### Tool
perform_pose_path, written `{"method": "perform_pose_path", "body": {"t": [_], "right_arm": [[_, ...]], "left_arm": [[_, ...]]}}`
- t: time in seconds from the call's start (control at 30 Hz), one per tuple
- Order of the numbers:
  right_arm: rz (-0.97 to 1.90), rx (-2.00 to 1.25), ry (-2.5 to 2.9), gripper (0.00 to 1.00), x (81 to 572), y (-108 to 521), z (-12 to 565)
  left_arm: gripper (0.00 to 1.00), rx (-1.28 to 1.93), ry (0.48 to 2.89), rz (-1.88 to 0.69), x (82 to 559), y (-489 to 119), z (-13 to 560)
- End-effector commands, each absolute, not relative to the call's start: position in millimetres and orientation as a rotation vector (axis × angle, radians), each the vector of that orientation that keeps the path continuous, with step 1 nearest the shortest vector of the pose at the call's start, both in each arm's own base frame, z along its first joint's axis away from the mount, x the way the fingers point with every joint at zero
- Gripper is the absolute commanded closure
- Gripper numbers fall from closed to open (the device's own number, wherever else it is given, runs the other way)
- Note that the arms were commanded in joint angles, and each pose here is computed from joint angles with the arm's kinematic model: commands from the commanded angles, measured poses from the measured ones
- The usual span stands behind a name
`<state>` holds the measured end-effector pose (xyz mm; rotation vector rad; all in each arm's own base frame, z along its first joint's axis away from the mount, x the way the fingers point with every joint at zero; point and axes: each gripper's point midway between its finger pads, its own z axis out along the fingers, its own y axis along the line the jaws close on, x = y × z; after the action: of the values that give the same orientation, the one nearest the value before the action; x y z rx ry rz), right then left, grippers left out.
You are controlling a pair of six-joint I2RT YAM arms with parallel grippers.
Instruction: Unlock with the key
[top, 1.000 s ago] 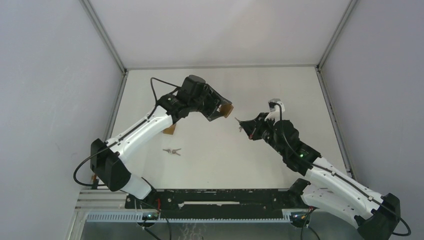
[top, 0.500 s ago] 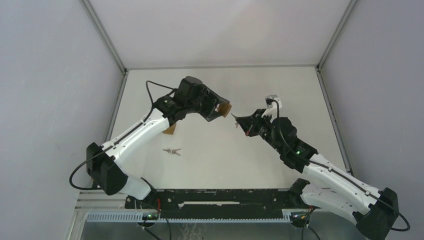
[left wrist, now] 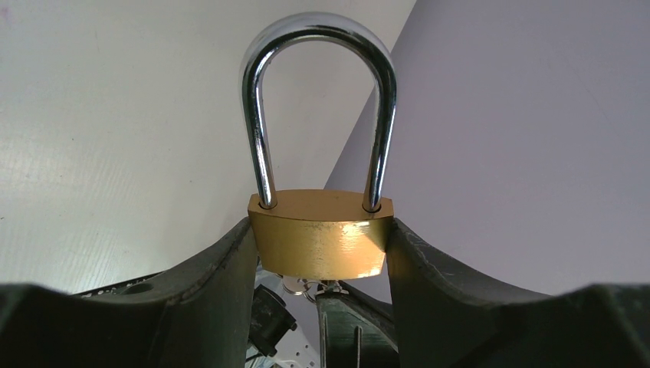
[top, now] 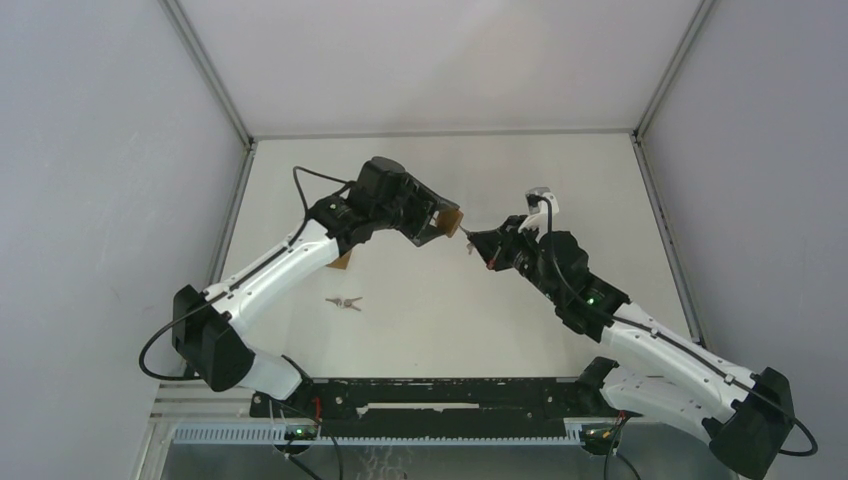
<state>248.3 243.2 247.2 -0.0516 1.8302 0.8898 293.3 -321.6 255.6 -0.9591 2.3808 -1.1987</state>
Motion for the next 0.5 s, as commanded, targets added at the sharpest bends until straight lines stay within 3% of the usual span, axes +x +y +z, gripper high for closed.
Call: {"method": "perform_pose_path", "body": {"t": [0.0,0.47], "right_arm": [[0.938,-0.057,1.727,1.0,251.8,250.6,285.0],[0.928,-0.054,1.758,1.0,254.5,253.4,275.5]], "left_arm": [[1.0,-0.907,2.251,-1.39,292.8,-325.5,303.6],[1.0,-0.906,2.234,-1.418,292.3,-326.4,305.3]]}}
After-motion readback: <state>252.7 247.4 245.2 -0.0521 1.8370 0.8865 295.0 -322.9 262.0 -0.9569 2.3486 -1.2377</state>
